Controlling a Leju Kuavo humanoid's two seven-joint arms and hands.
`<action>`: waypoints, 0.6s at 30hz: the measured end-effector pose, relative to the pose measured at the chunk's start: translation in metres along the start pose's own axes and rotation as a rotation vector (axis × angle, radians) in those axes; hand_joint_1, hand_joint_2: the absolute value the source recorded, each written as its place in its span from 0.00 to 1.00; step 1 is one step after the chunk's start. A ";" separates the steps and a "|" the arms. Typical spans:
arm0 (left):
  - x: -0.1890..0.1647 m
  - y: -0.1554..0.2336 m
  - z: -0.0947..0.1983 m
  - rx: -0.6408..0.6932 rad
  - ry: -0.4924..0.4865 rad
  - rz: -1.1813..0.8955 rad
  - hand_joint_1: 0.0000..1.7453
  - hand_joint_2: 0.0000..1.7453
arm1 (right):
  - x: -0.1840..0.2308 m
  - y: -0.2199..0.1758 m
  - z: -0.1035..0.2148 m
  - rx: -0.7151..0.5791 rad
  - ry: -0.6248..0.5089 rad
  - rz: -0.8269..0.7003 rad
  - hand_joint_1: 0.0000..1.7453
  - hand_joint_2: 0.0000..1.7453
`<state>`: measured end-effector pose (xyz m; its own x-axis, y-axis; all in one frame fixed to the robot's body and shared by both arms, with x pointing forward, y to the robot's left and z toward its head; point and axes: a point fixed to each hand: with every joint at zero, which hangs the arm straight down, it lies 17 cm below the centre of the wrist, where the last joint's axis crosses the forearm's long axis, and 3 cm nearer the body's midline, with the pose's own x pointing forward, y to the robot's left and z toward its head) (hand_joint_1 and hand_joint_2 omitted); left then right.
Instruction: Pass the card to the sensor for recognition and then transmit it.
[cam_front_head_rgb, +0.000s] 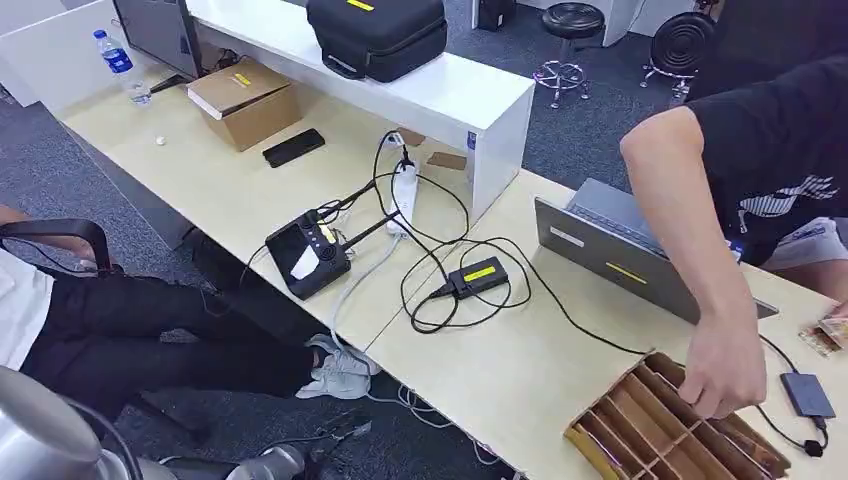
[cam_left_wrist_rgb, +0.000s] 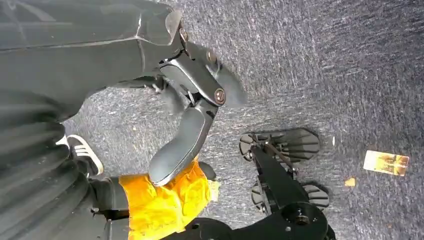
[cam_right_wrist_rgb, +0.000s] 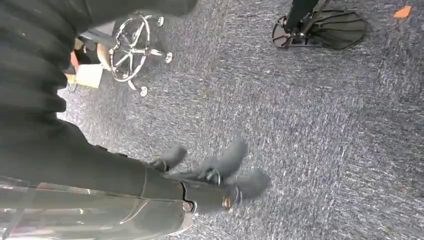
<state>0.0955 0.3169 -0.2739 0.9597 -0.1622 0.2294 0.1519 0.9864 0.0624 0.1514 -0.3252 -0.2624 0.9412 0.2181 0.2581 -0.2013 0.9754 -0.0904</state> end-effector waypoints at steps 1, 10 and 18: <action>0.000 0.000 0.000 0.000 0.000 0.000 0.00 1.00 | 0.000 0.000 0.000 0.000 0.000 0.000 0.00 1.00; 0.000 0.002 0.000 0.010 0.001 -0.003 0.00 1.00 | -0.001 -0.007 -0.001 -0.038 0.007 0.013 0.00 1.00; 0.000 0.002 0.000 0.010 0.001 -0.003 0.00 1.00 | -0.001 -0.008 -0.001 -0.038 0.007 0.013 0.00 1.00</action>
<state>0.0955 0.3189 -0.2742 0.9594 -0.1653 0.2286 0.1524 0.9856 0.0731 0.1526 -0.3327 -0.2629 0.9404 0.2300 0.2505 -0.2026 0.9705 -0.1304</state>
